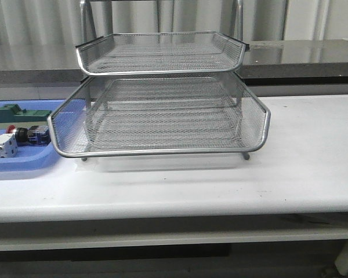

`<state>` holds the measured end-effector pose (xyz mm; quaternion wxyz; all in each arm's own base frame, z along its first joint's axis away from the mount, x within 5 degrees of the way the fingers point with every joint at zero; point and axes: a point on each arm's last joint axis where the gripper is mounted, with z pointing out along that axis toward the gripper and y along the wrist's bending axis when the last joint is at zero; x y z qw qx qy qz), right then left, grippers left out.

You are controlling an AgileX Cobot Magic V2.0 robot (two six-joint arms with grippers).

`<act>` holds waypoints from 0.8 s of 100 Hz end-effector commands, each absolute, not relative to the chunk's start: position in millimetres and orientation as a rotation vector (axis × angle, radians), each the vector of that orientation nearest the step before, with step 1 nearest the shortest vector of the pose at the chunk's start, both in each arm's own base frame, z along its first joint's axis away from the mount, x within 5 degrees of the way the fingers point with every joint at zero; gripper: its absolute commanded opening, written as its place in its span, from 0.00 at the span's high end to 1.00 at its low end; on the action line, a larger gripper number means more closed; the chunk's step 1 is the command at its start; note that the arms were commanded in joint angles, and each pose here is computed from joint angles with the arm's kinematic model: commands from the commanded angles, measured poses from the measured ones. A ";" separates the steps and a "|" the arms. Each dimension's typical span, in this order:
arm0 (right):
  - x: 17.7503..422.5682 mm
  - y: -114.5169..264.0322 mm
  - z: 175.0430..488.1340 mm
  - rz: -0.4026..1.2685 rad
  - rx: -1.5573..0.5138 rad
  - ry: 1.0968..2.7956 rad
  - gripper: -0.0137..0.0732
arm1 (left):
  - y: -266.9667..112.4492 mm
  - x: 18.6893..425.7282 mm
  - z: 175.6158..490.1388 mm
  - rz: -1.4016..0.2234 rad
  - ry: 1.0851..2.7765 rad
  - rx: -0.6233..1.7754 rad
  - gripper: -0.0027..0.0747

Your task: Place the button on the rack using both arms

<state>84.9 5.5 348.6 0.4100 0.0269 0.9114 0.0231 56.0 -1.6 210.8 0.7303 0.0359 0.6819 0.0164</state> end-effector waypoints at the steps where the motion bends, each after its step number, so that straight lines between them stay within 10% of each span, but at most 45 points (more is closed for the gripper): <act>1: 88.0 4.7 359.2 0.050 0.062 2.220 0.92 | -3.1 54.0 208.7 0.006 1.384 0.075 0.99; 30: 88.0 4.7 359.2 0.050 0.062 2.220 0.92 | -1.7 49.4 240.7 -0.090 1.278 -0.021 0.99; 80: 88.0 4.7 359.2 0.050 0.062 2.220 0.92 | -0.8 115.5 345.1 0.058 1.765 0.066 0.99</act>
